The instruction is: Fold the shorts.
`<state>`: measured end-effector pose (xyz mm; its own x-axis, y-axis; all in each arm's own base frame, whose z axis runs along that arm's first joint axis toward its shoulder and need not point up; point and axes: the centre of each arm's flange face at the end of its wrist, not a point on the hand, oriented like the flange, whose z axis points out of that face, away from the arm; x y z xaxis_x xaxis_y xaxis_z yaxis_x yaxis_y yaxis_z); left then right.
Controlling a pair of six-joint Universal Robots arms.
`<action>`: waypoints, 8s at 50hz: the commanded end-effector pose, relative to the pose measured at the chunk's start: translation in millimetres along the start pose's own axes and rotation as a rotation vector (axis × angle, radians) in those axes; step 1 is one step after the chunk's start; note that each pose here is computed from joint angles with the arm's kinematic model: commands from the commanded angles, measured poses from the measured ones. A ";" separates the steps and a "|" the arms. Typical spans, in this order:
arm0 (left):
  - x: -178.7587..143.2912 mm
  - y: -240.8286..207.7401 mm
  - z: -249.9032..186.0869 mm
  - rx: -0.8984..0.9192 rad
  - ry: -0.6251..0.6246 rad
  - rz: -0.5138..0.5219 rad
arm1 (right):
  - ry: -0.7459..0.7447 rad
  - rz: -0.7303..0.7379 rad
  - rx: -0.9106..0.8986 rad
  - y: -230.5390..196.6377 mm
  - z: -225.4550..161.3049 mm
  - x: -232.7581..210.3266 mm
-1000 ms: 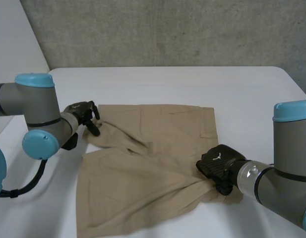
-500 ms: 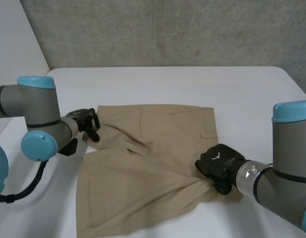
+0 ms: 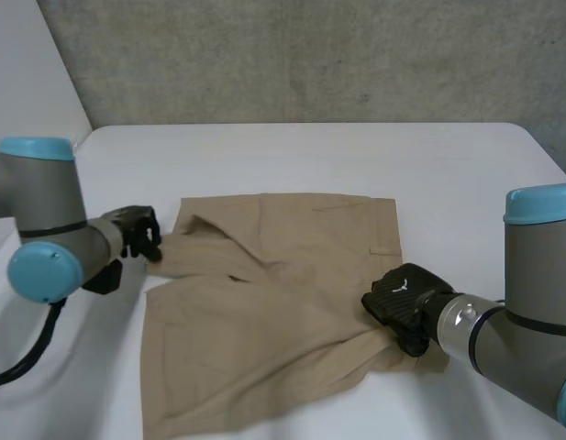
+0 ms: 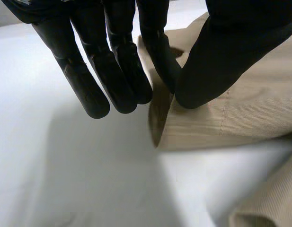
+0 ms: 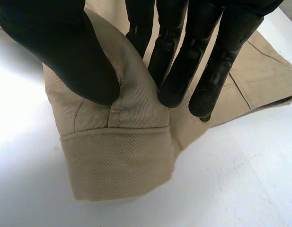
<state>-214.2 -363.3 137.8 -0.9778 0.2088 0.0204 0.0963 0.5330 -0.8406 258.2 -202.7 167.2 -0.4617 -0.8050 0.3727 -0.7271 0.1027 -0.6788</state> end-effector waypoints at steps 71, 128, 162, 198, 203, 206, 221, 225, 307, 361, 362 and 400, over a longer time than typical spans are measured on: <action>17.5 26.2 -36.2 -0.095 0.035 0.028 | 0.002 -0.005 0.005 -1.3 -0.9 -1.0; 68.4 78.1 -223.2 -0.022 0.265 0.195 | 0.093 0.315 0.197 -42.4 19.0 29.6; 49.7 38.4 -271.8 0.267 0.074 0.474 | 0.025 -0.053 -0.071 -15.8 -67.4 -1.7; 78.6 -5.3 -95.5 0.256 0.052 0.476 | 0.216 -0.166 0.093 -59.9 12.6 62.5; 80.9 -14.2 -57.4 0.270 -0.019 0.465 | 0.269 -0.195 0.157 -62.6 50.1 69.6; 79.8 -17.9 -36.6 0.280 -0.061 0.470 | 0.290 -0.211 0.169 -59.2 73.0 72.4; 101.1 -9.2 3.6 0.433 -0.073 0.572 | 0.449 -0.253 0.253 -62.3 115.8 83.2; 112.6 -10.1 -8.8 0.456 -0.053 0.569 | 0.490 -0.121 0.347 -79.7 87.1 95.7; 55.6 33.2 -129.6 0.290 -0.024 0.327 | 0.443 0.306 0.072 70.8 -0.6 139.4; 97.7 -20.2 -176.4 0.533 0.108 0.223 | -0.022 0.410 0.620 -103.5 -38.3 32.4; 106.7 -13.4 -173.9 0.508 0.136 0.226 | -0.019 0.417 0.607 -101.6 -34.2 34.3; 112.0 87.6 -159.1 0.080 0.122 0.278 | -0.033 0.215 0.100 -26.4 47.8 5.2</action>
<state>-283.6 -160.9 149.8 -0.8851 0.4379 -0.1578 0.3435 0.3856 -0.8563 298.4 -243.2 155.6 -0.5893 -0.7872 0.1821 -0.5713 0.2466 -0.7828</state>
